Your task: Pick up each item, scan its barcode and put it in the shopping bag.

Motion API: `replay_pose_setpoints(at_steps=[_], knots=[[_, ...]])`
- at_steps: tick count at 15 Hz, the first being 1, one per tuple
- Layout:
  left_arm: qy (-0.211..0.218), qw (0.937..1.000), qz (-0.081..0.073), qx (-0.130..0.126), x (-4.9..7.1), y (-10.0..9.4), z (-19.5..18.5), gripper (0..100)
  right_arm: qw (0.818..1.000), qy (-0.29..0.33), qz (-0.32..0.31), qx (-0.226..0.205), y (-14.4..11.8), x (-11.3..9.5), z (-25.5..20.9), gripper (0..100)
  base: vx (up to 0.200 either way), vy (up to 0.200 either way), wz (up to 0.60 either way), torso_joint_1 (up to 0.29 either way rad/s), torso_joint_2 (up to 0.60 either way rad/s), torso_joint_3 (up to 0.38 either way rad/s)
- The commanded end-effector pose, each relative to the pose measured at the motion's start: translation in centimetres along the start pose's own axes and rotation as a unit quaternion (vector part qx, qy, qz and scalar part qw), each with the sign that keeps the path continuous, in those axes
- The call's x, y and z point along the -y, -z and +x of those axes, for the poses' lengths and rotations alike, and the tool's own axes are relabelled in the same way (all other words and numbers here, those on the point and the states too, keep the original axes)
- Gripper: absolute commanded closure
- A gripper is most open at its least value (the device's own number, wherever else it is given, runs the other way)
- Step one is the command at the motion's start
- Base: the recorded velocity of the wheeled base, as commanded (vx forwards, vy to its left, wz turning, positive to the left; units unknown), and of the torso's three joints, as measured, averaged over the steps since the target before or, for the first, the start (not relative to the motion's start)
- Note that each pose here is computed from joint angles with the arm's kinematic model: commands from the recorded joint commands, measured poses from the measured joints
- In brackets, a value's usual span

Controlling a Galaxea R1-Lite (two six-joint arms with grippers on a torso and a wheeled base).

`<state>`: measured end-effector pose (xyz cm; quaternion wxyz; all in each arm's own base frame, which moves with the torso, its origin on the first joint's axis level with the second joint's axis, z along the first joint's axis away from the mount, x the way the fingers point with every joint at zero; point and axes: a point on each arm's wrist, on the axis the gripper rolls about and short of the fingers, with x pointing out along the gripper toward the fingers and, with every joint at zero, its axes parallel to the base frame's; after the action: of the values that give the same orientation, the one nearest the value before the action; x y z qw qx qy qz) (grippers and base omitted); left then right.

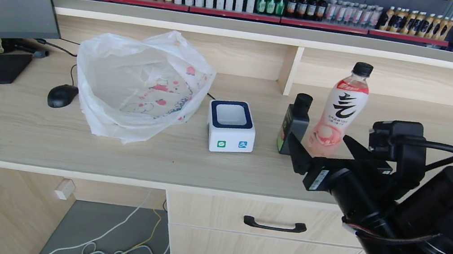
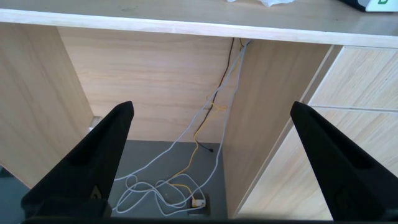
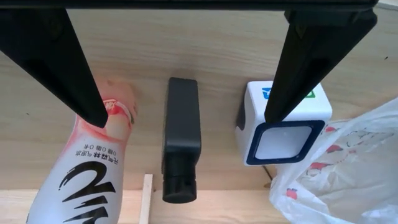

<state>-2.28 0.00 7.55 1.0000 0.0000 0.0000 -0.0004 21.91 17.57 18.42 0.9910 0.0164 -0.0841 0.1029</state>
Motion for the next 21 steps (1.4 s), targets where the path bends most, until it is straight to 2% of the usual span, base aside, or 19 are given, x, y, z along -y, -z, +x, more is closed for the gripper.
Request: replay_pose_setpoints(at_steps=[1,10,21], knots=[[0.000,1.0000,0.000,0.000,0.0,0.0,0.0,0,1.000,0.006,-0.002,-0.003,0.5,0.0,0.9,0,0.000,0.000,0.00,0.000,0.00,0.000],[0.000,1.0000,0.000,0.000,0.0,0.0,0.0,0,1.000,0.029,0.004,0.007,1.1,0.3,4.1,0,0.000,0.000,0.00,0.000,0.00,0.000],[0.000,1.0000,0.000,0.000,0.0,0.0,0.0,0,1.000,0.022,0.004,0.010,2.0,-0.3,6.2,0,0.000,0.000,0.00,0.000,0.00,0.000]])
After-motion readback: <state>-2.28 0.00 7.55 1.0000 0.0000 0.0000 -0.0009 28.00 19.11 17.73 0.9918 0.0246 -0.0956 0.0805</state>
